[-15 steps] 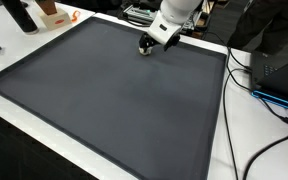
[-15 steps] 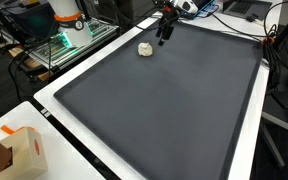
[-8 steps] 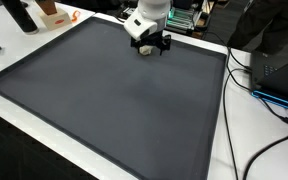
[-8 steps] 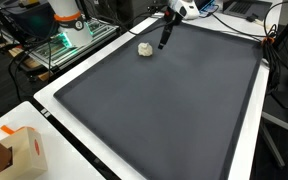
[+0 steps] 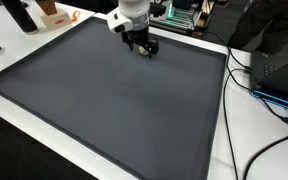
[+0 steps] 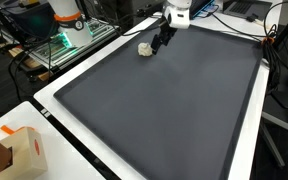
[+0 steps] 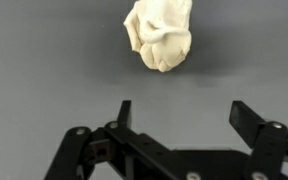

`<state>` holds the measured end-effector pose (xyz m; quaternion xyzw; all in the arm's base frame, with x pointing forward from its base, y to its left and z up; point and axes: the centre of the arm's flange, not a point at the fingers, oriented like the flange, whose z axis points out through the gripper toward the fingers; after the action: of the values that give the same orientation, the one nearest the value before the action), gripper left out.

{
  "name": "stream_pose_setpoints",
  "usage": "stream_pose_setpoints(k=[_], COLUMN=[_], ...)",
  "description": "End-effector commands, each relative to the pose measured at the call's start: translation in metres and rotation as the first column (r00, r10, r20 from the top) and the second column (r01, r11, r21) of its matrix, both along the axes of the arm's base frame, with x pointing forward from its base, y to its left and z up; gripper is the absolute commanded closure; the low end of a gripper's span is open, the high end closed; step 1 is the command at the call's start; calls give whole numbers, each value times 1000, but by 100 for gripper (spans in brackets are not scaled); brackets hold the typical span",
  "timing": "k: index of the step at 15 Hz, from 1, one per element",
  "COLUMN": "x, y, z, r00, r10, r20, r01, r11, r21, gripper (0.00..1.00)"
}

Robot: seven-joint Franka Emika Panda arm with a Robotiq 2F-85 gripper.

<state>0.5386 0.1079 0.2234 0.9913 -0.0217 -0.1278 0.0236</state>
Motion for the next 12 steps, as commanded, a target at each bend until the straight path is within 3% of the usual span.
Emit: stream_pose_setpoints(k=[1,7,12], x=[-22,-44,-70], y=[-26,-68,-98], z=[1,2,5], r00=[981,884,805], r10=[-194,-467,-591], r20=[0,-12,-52], r01=[194,467,591], r11=[980,880,792], r21=[35,87,151], gripper=[0,0,0])
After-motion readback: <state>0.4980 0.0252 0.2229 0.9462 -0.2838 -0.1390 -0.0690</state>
